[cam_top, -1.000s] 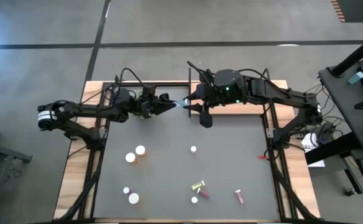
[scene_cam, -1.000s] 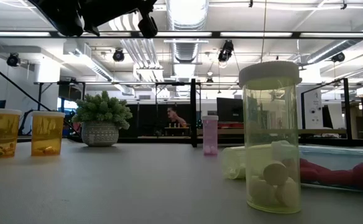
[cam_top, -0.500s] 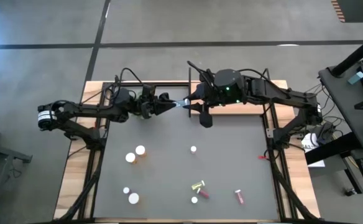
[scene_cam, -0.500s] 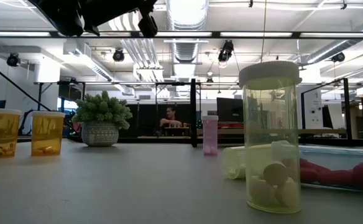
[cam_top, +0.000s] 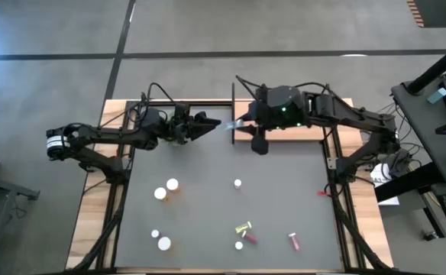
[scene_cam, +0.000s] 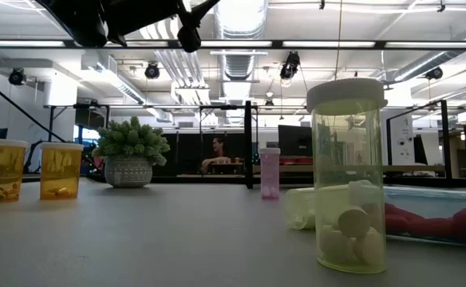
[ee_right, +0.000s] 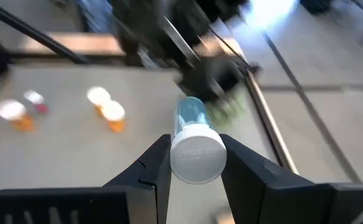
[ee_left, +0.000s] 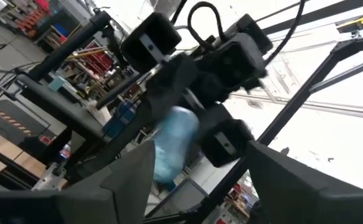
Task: Pick and place medicine bottles onto shelf by color
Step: Put the bottom right blue pill bottle on the shelf
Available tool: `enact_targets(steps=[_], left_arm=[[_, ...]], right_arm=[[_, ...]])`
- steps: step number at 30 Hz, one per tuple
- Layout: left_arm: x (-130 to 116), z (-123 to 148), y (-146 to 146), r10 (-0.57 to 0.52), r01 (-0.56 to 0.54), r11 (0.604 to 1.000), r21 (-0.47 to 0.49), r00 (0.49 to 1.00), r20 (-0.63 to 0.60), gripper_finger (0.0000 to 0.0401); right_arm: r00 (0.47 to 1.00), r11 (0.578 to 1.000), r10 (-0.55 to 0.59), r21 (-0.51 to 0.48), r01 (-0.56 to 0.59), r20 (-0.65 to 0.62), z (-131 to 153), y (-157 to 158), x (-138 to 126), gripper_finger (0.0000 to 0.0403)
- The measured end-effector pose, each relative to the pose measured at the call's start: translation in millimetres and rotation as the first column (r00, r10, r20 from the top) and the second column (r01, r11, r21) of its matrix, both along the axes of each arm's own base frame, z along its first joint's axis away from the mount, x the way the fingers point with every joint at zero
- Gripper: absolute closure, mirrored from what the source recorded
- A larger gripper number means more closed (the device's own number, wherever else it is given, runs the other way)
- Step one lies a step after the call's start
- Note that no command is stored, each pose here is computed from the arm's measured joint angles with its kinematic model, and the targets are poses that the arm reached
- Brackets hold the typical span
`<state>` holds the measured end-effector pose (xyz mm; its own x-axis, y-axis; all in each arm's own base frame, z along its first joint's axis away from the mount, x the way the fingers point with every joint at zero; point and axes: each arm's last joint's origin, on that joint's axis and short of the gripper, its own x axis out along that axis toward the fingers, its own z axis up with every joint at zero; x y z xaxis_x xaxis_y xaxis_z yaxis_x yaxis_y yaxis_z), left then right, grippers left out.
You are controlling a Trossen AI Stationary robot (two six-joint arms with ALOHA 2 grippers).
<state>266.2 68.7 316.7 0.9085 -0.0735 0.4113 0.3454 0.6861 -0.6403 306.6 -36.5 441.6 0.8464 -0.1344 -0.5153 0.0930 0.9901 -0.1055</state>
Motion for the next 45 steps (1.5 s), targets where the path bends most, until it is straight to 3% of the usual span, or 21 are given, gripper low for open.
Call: enact_targets(steps=[4, 7, 10, 14, 16, 23, 32, 39, 45], left_arm=[[1.8, -2.9, 0.6, 0.001, -0.001, 1.000, -0.012, 0.999, -0.040, 0.0157], [3.1, -6.3, 1.0, 0.000, -0.002, 1.000, -0.023, 0.997, -0.075, 0.0157], [3.2, -7.8, 1.0, 0.000, -0.002, 1.000, -0.027, 0.996, -0.085, 0.0157], [4.1, -5.9, 1.1, -0.010, 0.006, 0.999, -0.049, 0.996, -0.088, 0.0157], [4.0, -4.6, 1.1, -0.011, 0.007, 0.999, -0.050, 0.997, -0.081, 0.0157], [4.1, -5.3, 0.4, -0.014, 0.010, 0.999, -0.052, 0.996, -0.083, 0.0157], [4.6, -6.5, -2.5, -0.025, 0.020, 0.998, -0.052, 0.996, -0.086, 0.0156], [4.5, -7.4, -2.6, -0.024, 0.020, 0.998, -0.052, 0.996, -0.089, 0.0156], [4.3, -7.6, -1.9, -0.016, 0.012, 0.999, -0.045, 0.996, -0.088, 0.0156]], right_arm=[[0.984, 0.990, -0.125, 0.043, 0.131, -0.130, -4.2, -13.7, -22.8, 0.0296], [0.939, 0.960, -0.222, 0.108, 0.257, -0.261, -13.3, -27.3, -37.0, 0.0296], [0.863, 0.892, -0.335, 0.169, 0.420, -0.378, -25.5, -46.0, -45.9, 0.0296], [0.731, 0.748, -0.473, 0.214, 0.628, -0.493, -45.0, -77.4, -48.1, 0.0296], [0.686, 0.700, -0.508, 0.214, 0.681, -0.521, -53.6, -93.0, -46.1, 0.0296], [0.555, 0.638, -0.514, 0.141, 0.757, -0.654, -89.6, -144.6, -43.5, 0.0296], [0.469, 0.692, -0.414, 0.065, 0.719, -0.780, -142.3, -205.1, -45.3, 0.0296], [0.422, 0.709, -0.355, 0.054, 0.703, -0.835, -176.8, -241.4, -54.1, 0.0296], [0.463, 0.751, -0.349, 0.052, 0.658, -0.815, -184.2, -258.7, -59.4, 0.0296]])
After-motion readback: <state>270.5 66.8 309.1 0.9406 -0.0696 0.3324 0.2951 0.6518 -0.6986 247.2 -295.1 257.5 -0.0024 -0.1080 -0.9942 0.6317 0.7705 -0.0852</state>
